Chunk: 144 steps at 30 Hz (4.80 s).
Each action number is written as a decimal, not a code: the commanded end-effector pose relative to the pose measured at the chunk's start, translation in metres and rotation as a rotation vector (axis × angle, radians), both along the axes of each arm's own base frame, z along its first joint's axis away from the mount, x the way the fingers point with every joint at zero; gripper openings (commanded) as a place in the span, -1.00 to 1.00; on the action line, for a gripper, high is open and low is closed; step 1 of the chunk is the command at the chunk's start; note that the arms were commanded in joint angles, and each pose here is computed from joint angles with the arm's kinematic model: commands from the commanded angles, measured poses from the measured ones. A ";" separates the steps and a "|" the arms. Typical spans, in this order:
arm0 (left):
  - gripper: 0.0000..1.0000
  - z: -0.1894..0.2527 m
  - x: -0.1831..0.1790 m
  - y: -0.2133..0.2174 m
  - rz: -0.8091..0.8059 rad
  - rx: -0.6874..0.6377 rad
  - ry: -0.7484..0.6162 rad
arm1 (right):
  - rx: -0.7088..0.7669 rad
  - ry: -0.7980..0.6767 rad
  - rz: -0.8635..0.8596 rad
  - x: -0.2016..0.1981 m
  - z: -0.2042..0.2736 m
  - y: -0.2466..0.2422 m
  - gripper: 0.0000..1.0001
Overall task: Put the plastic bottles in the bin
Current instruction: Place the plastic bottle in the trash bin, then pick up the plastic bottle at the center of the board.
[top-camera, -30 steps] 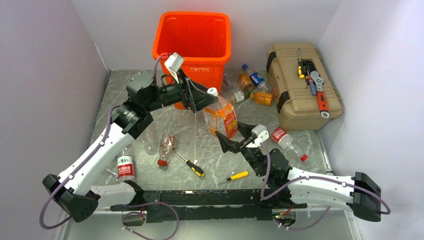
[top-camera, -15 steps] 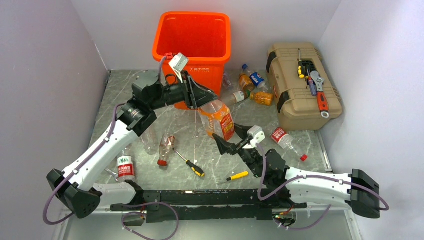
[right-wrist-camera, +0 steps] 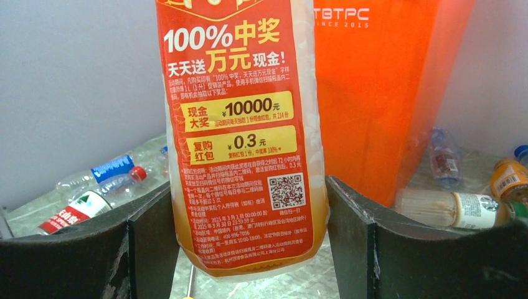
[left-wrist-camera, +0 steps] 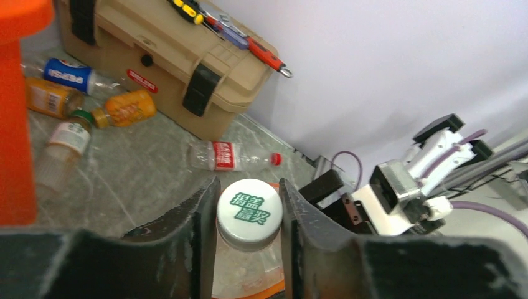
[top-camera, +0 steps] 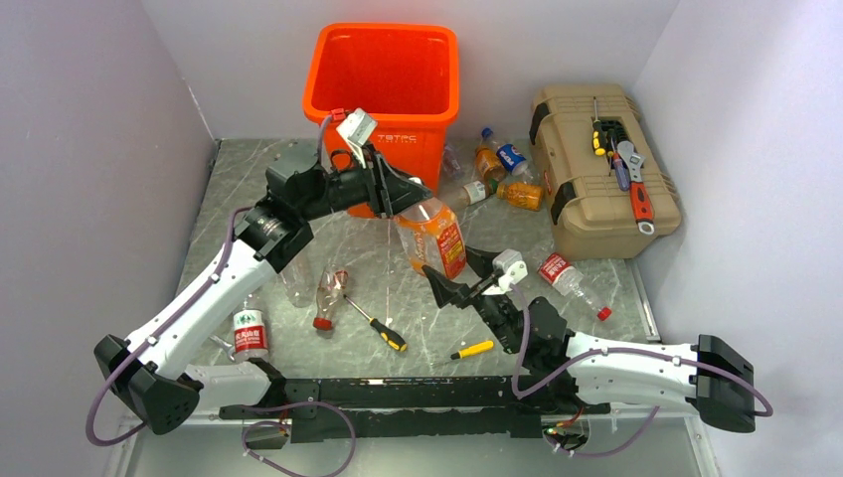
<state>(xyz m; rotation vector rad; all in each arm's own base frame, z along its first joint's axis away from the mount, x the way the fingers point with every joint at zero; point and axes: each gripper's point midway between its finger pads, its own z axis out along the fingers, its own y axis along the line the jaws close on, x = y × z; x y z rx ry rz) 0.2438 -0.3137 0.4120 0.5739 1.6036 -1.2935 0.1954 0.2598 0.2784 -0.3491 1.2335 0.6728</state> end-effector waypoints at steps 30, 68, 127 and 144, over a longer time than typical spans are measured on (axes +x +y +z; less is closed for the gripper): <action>-1.00 0.228 0.032 0.073 0.537 -0.088 -0.824 | 0.003 0.424 0.124 -0.039 0.003 -0.031 1.00; 0.86 0.107 0.280 0.054 0.728 0.243 -0.704 | -0.021 0.558 -0.188 -0.018 -0.087 -0.085 1.00; 0.91 -0.161 -0.008 0.246 1.005 0.458 0.111 | -0.076 1.062 0.378 0.083 -0.174 0.228 0.98; 0.91 -0.164 -0.007 0.238 0.963 0.462 0.123 | -0.138 1.143 0.340 0.088 -0.222 0.239 0.30</action>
